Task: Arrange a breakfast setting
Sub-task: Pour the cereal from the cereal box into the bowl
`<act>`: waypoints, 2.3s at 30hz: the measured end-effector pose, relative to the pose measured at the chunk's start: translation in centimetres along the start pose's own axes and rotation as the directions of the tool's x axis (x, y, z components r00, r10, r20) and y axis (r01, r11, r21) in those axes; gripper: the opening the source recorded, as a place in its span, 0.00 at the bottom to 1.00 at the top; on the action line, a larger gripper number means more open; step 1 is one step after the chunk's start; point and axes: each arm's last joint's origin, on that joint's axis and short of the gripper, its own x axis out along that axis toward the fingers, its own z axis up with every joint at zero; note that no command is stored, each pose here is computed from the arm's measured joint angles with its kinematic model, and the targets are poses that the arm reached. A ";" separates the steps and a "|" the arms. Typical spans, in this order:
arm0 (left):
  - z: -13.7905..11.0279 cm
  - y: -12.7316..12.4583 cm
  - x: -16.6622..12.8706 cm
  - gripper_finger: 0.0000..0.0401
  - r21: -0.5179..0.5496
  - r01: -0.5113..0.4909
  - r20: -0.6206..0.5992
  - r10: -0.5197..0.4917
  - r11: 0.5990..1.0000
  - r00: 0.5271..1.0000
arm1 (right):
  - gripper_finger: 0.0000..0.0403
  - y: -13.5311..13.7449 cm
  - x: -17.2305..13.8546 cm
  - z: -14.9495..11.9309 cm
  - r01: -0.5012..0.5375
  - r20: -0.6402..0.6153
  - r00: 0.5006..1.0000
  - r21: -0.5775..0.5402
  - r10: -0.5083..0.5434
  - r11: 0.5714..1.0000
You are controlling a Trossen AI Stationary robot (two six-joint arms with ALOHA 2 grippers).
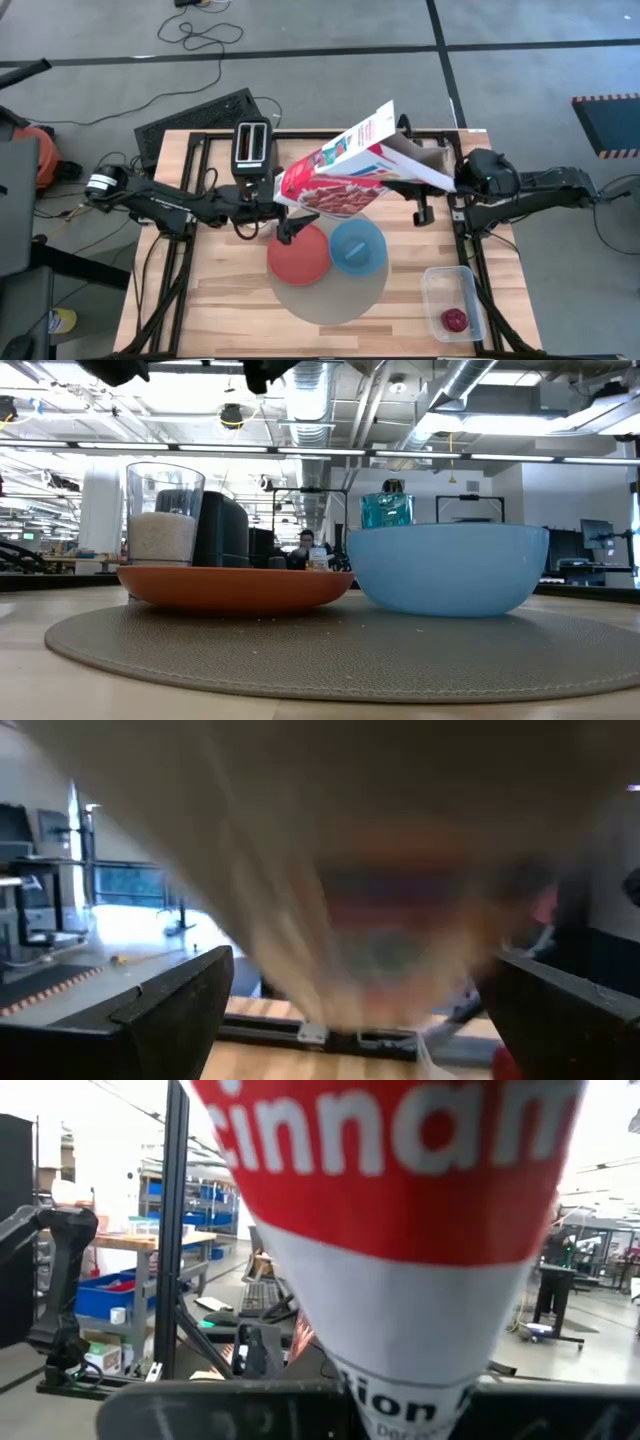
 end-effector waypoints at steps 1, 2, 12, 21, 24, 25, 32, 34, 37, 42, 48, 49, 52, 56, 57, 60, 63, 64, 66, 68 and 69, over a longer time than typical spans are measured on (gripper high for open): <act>0.2 -0.1 0.3 0.98 0.003 0.005 0.010 -0.005 1.000 1.000 | 0.06 0.0 0.2 -0.1 -0.002 0.001 1.000 0.003 0.002 1.000; 0.5 -0.2 0.6 0.98 0.000 0.010 0.026 -0.010 1.000 1.000 | 0.06 0.0 0.3 -0.2 -0.004 0.004 1.000 0.007 0.004 1.000; 1.2 -0.5 1.2 0.92 -0.005 0.053 0.099 -0.052 0.999 0.994 | 0.06 0.1 1.3 -0.6 -0.008 0.025 1.000 0.010 0.008 1.000; 1.2 -0.4 1.2 0.63 0.017 0.047 0.108 -0.049 0.999 0.993 | 0.11 0.1 1.6 -0.8 -0.008 0.026 1.000 0.008 0.008 1.000; 1.1 -0.5 1.2 0.50 0.034 0.047 0.103 -0.051 0.998 0.993 | 0.16 0.1 1.5 -0.8 -0.008 0.023 1.000 0.008 0.008 1.000; 1.1 -0.5 1.3 0.46 0.038 0.047 0.101 -0.051 0.998 0.994 | 0.16 0.1 1.5 -0.8 -0.008 0.021 1.000 0.008 0.008 1.000; 1.2 -0.4 0.9 0.39 0.039 0.050 0.091 -0.054 0.998 0.994 | 0.22 0.2 1.5 -1.0 -0.013 0.003 1.000 0.010 0.013 1.000; 1.2 -0.3 0.5 0.40 0.028 0.053 0.086 -0.055 0.998 0.995 | 0.28 0.3 1.5 -1.1 -0.019 -0.012 1.000 0.012 0.019 1.000; 1.5 -0.2 0.0 0.39 0.023 0.056 0.063 -0.057 0.998 0.996 | 0.40 0.5 1.1 -1.0 -0.029 -0.022 0.999 0.016 0.029 0.999; 2.4 0.0 -1.1 0.38 0.019 0.058 -0.026 -0.057 0.998 0.998 | 0.59 0.6 -0.1 -0.2 -0.038 -0.027 0.999 0.018 0.038 0.999; 3.5 0.2 -2.7 0.39 0.020 0.057 -0.111 -0.055 0.998 0.992 | 0.64 0.6 -1.7 0.2 -0.044 -0.086 0.995 0.034 0.047 0.998; 3.8 0.3 -3.0 0.39 0.020 0.053 -0.117 -0.051 0.998 0.992 | 0.64 0.6 -2.0 0.2 -0.046 -0.107 0.993 0.036 0.050 0.998; 4.4 0.5 -3.7 0.39 0.013 0.052 -0.133 -0.050 0.999 0.990 | 0.64 0.6 -2.7 -0.3 -0.048 -0.181 0.982 0.039 0.054 0.998; 4.9 0.6 -4.3 0.39 0.002 0.053 -0.151 -0.052 0.999 0.987 | 0.64 0.7 -3.0 -0.7 -0.047 -0.240 0.969 0.054 0.059 0.997; 5.0 0.7 -4.5 0.38 0.002 0.054 -0.156 -0.053 0.999 0.986 | 0.64 0.7 -3.1 -0.8 -0.048 -0.251 0.966 0.054 0.060 0.997; 5.1 0.7 -4.8 0.36 -0.005 0.054 -0.166 -0.054 0.999 0.985 | 0.64 0.7 -3.1 -0.9 -0.049 -0.268 0.961 0.055 0.062 0.997; 5.3 0.7 -4.8 0.35 -0.009 0.056 -0.155 -0.057 0.998 0.986 | 0.64 0.7 -3.1 -0.8 -0.048 -0.256 0.965 0.054 0.061 0.997; 5.3 0.7 -4.8 0.35 -0.011 0.061 -0.152 -0.061 0.998 0.986 | 0.64 0.7 -3.0 -0.9 -0.048 -0.254 0.965 0.054 0.061 0.997; 5.3 0.7 -4.8 0.35 -0.013 0.071 -0.146 -0.072 0.997 0.987 | 0.63 0.8 -2.6 -1.1 -0.049 -0.256 0.965 0.056 0.062 0.997; 5.4 0.6 -4.7 0.35 -0.004 0.079 -0.141 -0.079 0.997 0.987 | 0.62 0.8 -2.2 -1.3 -0.051 -0.263 0.963 0.057 0.064 0.997; 5.3 0.6 -4.7 0.35 -0.003 0.078 -0.143 -0.077 0.997 0.987 | 0.62 0.8 -2.1 -1.5 -0.052 -0.268 0.961 0.056 0.065 0.997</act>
